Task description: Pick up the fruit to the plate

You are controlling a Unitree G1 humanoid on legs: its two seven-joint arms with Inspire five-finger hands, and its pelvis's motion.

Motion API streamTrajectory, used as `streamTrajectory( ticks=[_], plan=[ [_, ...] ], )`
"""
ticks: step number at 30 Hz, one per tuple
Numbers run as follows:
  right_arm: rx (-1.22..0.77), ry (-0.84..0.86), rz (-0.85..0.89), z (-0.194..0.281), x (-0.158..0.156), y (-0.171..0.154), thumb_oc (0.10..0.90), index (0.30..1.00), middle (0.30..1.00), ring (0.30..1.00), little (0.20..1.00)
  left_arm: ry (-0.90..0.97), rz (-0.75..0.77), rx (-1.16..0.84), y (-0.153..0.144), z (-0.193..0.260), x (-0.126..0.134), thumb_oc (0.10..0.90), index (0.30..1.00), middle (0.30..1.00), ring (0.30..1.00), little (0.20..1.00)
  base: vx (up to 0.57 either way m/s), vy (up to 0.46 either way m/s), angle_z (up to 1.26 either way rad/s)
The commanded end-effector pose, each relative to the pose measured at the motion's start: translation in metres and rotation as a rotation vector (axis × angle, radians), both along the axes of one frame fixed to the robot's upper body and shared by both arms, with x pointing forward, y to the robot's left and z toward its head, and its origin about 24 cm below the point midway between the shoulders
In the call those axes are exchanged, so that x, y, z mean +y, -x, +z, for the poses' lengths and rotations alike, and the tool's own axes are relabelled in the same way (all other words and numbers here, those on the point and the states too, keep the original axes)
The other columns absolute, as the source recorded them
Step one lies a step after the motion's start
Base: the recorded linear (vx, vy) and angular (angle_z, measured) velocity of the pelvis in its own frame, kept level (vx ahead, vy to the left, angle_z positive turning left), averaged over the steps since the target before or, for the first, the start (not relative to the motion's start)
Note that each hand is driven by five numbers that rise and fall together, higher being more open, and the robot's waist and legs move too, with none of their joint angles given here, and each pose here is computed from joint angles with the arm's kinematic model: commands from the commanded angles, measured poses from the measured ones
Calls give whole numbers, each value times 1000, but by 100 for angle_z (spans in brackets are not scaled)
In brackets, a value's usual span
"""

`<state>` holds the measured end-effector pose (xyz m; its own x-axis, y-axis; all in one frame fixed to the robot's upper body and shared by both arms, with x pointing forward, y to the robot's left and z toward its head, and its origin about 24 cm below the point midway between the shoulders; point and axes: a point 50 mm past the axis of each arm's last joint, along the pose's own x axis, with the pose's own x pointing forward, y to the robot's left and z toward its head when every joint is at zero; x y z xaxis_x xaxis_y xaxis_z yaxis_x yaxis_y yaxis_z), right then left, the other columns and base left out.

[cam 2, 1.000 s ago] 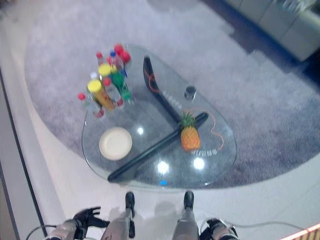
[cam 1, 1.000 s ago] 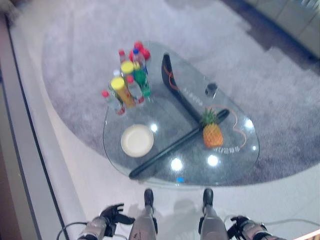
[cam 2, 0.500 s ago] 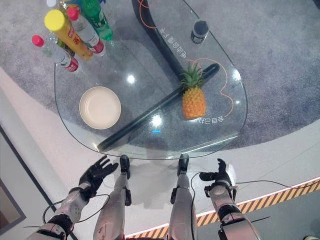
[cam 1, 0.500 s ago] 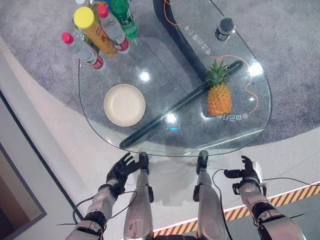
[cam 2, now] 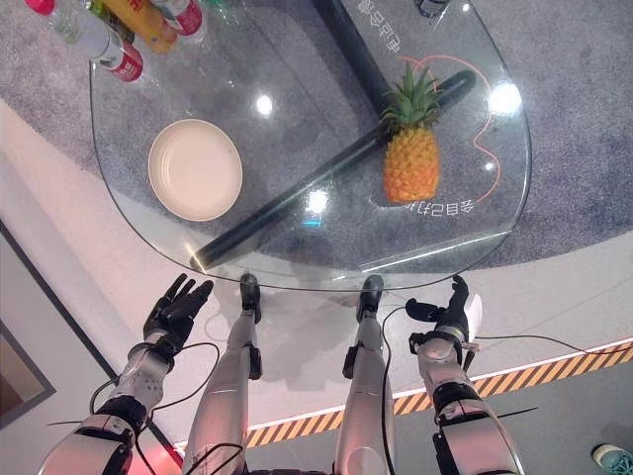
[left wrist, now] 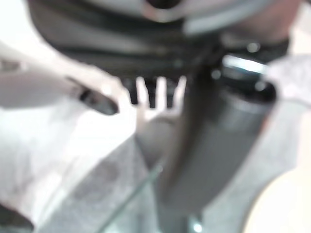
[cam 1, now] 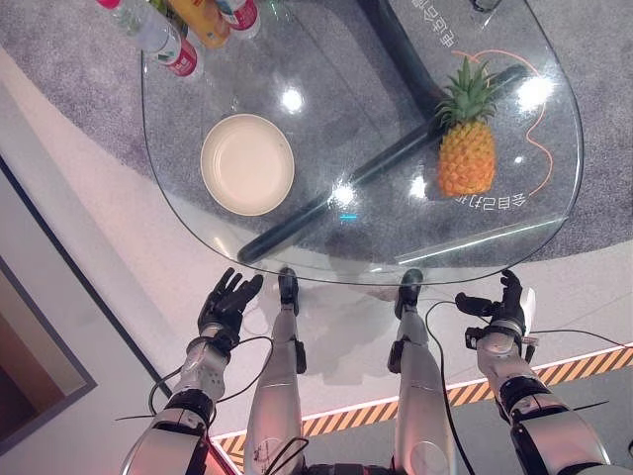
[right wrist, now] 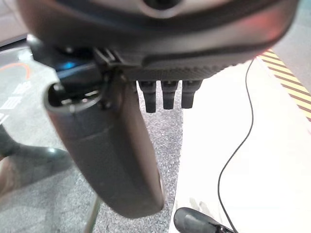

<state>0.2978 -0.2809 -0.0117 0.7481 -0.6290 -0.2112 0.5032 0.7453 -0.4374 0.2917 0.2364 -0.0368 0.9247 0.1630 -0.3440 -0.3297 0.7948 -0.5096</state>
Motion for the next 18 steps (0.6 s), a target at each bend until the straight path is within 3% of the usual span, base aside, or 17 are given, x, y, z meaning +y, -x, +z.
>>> streamTrajectory(
  ticks=[1,18],
  plan=[
    [-58,45,-118,13,-31,9,800,900,900,900,900,-67,135,-11,7,8,35,800,900,900,900,900,-1,-42,5],
    [-105,6,-138,38,-38,-11,800,900,900,900,900,-110,64,-3,0,12,31,800,900,900,900,900,-2,-17,1]
  ],
)
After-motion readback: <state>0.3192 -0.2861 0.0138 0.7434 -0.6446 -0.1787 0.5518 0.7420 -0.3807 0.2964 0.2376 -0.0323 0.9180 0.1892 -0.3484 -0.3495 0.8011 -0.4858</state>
